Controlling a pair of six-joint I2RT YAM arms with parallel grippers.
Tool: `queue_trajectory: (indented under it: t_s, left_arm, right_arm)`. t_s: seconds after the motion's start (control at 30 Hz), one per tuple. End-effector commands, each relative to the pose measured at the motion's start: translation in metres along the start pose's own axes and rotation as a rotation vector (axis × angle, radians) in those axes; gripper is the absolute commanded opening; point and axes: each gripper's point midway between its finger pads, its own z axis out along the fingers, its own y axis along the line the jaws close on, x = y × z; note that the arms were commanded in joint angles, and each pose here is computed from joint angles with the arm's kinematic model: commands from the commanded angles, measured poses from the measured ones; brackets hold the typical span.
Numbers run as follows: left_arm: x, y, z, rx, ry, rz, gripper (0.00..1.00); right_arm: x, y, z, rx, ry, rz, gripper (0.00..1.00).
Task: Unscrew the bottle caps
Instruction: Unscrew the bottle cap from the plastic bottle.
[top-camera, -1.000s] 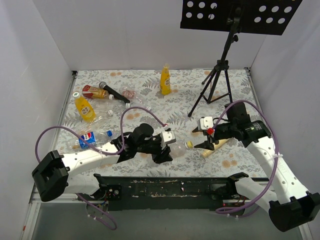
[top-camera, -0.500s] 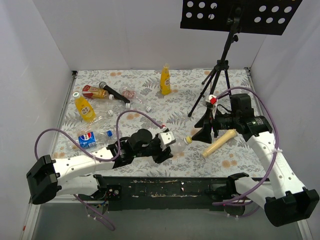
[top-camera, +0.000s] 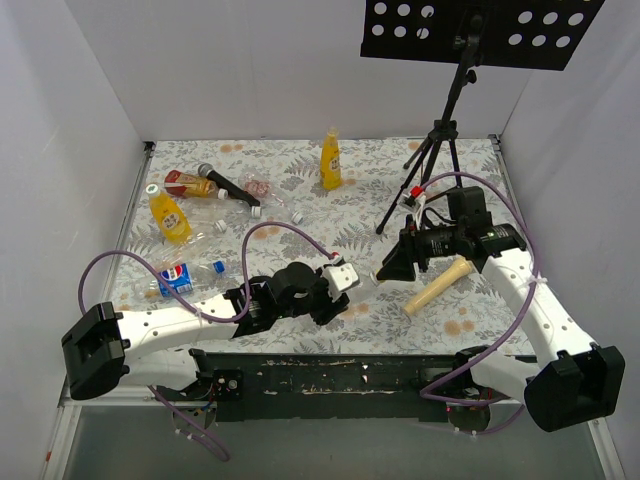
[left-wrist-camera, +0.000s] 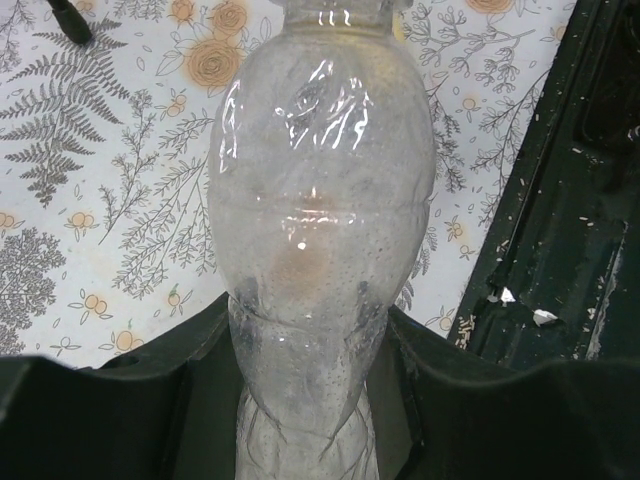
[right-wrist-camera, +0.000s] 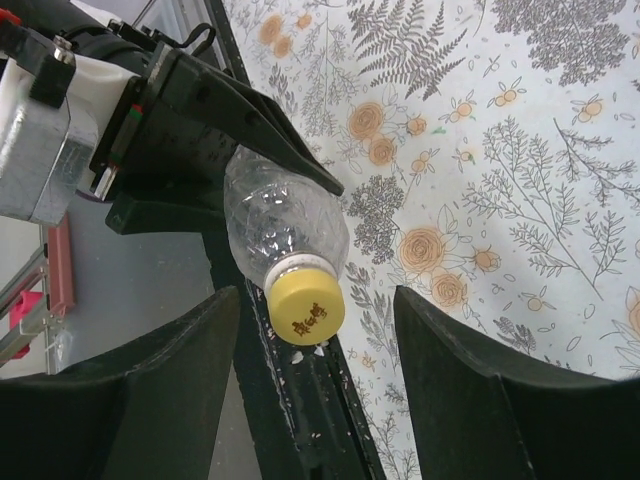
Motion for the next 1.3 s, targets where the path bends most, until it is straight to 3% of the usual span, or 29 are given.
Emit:
queue_trajectory:
  t_s: [0.0,0.17,0.37,0.47,0.73,0.9,1.0,1.27]
  left_arm:
    - [-0.025,0.009,-0.003,-0.054,-0.061,0.012,0.15]
    - [-0.025,0.009,-0.004,-0.056,-0.061,0.009,0.15]
    - [-0.033,0.010,-0.005,-0.055,-0.098,0.014,0.15]
    - [-0.033,0.006,-0.008,-0.031,-0.107,0.020,0.15]
    - [-0.036,-0.020,-0.019,0.201,-0.107,-0.050,0.15]
    - [-0.042,-0.034,-0.030,0.367,-0.111,-0.117,0.15]
    - [-0.038,-0.037,-0.030,0.413,-0.086,-0.137,0.15]
    - [-0.032,-0.033,-0.027,0.397,-0.066,-0.123,0.15]
  right_arm:
    - [0.012,0.001,0.003,-0.010,0.039,0.039,0.68]
    - [0.012,0.004,0.005,-0.036,0.045,0.031,0.57]
    - [0.006,0.011,0.005,-0.088,0.033,-0.039,0.25]
    - [0.005,0.021,0.002,-0.163,0.025,-0.183,0.17]
    - [0.017,0.028,-0.010,-0.297,0.079,-0.801,0.13]
    - [0.003,-0.007,-0.007,-0.116,0.059,-1.241,0.11]
    - [-0.010,-0.009,-0.010,-0.028,0.020,-1.285,0.11]
    - [0.005,0.008,-0.007,-0.124,-0.012,-1.158,0.10]
